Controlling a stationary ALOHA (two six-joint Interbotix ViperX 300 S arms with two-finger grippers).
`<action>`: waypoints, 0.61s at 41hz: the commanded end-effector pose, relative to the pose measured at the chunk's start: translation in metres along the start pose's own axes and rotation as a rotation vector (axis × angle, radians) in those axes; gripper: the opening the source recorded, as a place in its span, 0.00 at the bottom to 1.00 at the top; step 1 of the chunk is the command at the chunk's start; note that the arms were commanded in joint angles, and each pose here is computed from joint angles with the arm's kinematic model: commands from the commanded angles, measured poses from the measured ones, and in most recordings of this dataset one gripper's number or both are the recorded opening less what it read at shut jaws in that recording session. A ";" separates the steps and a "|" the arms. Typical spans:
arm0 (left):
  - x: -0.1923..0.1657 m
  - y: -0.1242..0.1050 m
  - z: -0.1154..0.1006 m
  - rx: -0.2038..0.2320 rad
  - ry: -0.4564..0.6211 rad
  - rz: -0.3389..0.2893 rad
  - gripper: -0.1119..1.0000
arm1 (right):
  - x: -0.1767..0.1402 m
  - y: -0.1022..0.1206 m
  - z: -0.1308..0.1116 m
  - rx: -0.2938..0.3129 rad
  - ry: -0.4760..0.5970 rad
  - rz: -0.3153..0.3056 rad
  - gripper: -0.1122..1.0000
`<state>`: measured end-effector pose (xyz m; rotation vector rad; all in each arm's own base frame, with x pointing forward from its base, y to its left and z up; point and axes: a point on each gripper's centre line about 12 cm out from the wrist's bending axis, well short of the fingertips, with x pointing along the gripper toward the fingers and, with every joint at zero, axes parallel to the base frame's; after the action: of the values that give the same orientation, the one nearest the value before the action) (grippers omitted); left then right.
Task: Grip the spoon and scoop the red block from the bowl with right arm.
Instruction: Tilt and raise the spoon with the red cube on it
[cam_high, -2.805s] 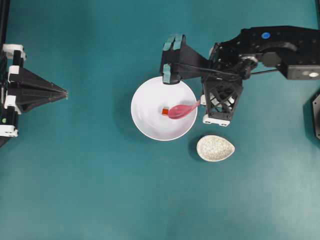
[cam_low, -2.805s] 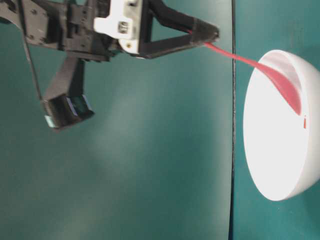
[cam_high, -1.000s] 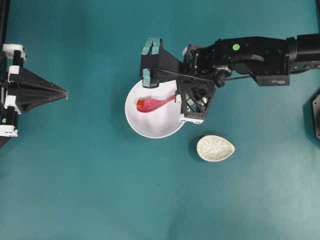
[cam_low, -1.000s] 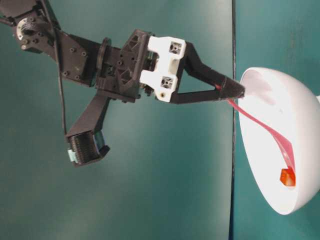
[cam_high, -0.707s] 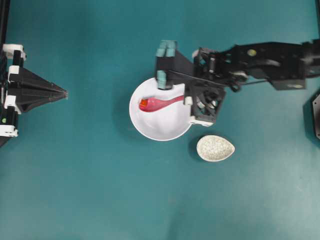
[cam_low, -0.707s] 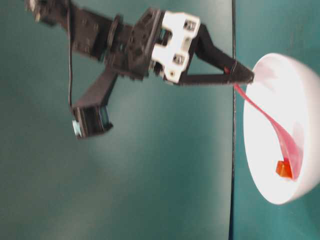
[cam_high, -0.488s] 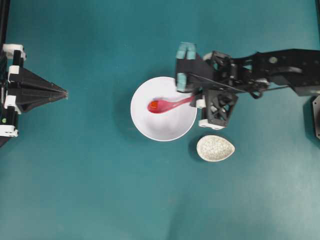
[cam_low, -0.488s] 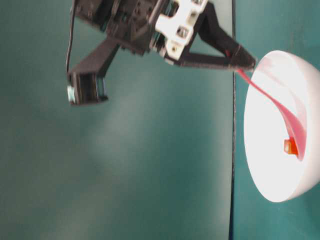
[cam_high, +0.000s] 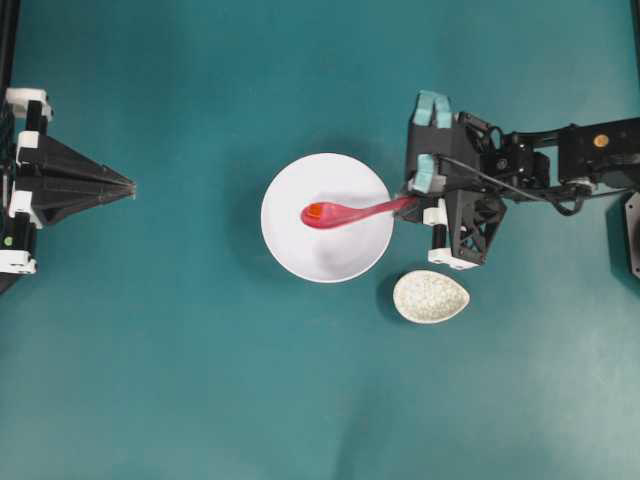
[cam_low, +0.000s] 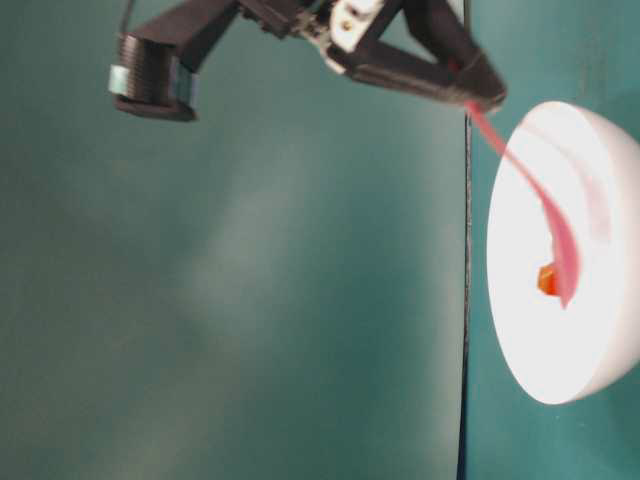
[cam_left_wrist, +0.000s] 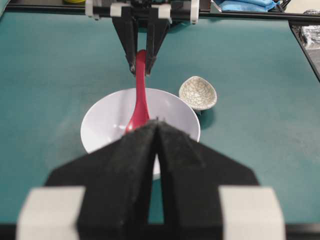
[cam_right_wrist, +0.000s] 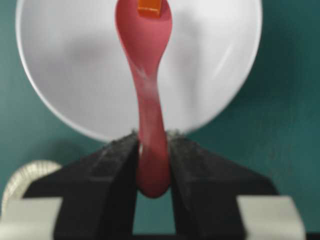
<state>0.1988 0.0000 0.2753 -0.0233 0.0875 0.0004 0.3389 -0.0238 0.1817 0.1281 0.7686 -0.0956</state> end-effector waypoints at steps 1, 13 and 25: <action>0.002 0.000 0.008 0.001 -0.020 0.001 0.10 | -0.010 0.002 0.015 -0.016 -0.105 0.005 0.32; 0.002 0.000 0.008 0.001 -0.020 0.001 0.10 | -0.027 0.004 0.037 -0.050 -0.182 0.007 0.32; 0.002 0.000 0.007 0.001 -0.017 0.001 0.10 | -0.069 0.006 0.068 -0.140 -0.190 -0.012 0.31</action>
<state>0.1988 0.0000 0.2753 -0.0218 0.0875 0.0001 0.3382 -0.0256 0.2516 -0.0018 0.6295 -0.0656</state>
